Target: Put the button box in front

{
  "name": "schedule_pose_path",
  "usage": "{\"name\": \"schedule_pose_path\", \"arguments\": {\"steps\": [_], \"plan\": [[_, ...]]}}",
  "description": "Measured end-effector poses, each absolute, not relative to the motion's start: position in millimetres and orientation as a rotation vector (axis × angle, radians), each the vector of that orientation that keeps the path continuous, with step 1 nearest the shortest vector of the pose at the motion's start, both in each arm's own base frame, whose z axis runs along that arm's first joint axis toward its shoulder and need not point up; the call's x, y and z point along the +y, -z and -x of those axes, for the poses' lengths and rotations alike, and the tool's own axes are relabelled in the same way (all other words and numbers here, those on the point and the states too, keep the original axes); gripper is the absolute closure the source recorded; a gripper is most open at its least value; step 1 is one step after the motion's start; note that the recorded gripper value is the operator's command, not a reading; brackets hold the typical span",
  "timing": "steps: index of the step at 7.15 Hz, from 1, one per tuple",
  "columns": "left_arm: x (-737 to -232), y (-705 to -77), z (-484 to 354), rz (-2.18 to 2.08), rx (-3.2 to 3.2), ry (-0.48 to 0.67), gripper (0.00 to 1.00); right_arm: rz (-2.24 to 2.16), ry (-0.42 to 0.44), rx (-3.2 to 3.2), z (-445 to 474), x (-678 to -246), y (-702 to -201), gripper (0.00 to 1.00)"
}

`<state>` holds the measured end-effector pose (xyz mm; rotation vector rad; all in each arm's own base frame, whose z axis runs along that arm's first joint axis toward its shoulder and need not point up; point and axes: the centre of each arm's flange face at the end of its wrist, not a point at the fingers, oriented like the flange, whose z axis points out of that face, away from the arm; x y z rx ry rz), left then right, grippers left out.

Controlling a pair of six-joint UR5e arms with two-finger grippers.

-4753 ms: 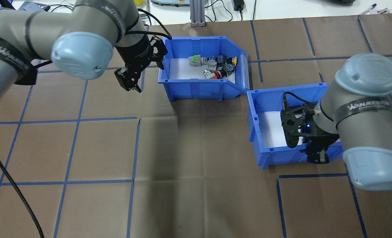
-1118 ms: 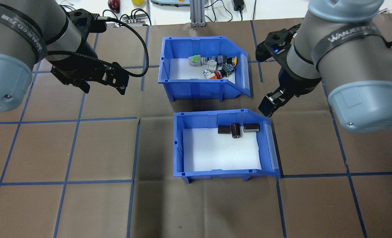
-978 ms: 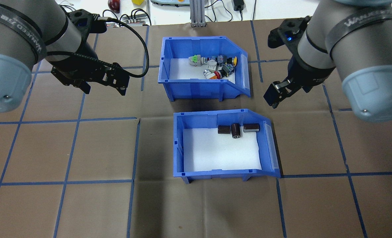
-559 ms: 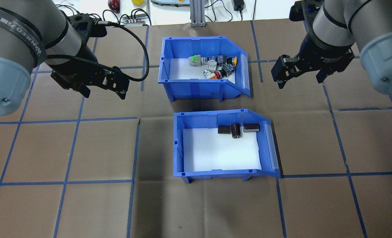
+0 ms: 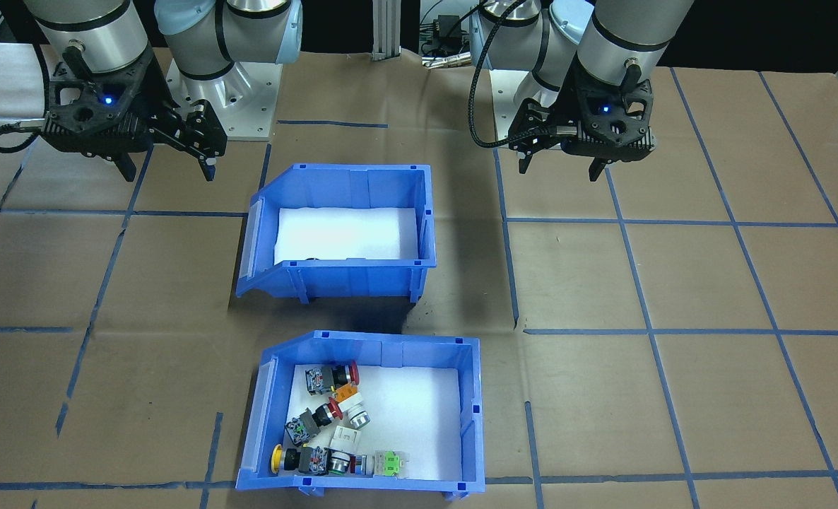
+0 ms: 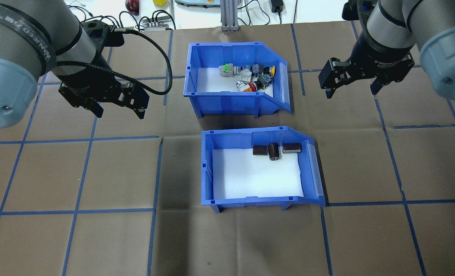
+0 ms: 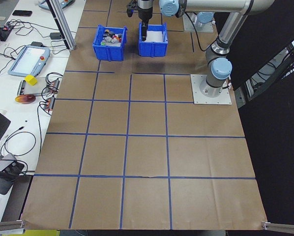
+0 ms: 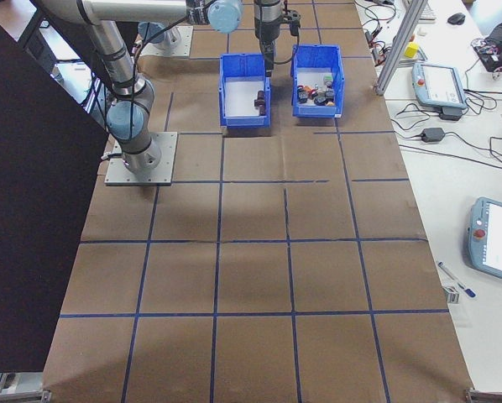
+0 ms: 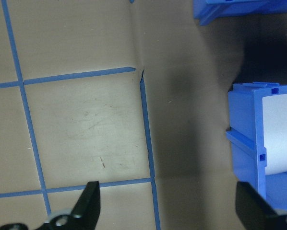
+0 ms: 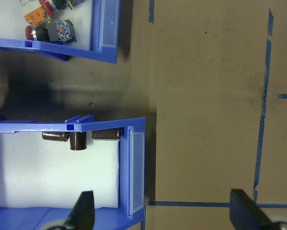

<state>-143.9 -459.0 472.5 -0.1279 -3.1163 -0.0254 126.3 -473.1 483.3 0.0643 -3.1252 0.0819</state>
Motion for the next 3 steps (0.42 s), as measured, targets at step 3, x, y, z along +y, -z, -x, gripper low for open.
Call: {"name": "schedule_pose_path", "arguments": {"steps": [3], "plan": [[-461.7,-466.5,144.0,0.101,-3.114,0.030,0.01,-0.064,-0.081,-3.126,-126.2,-472.7,-483.1,0.00]]}}
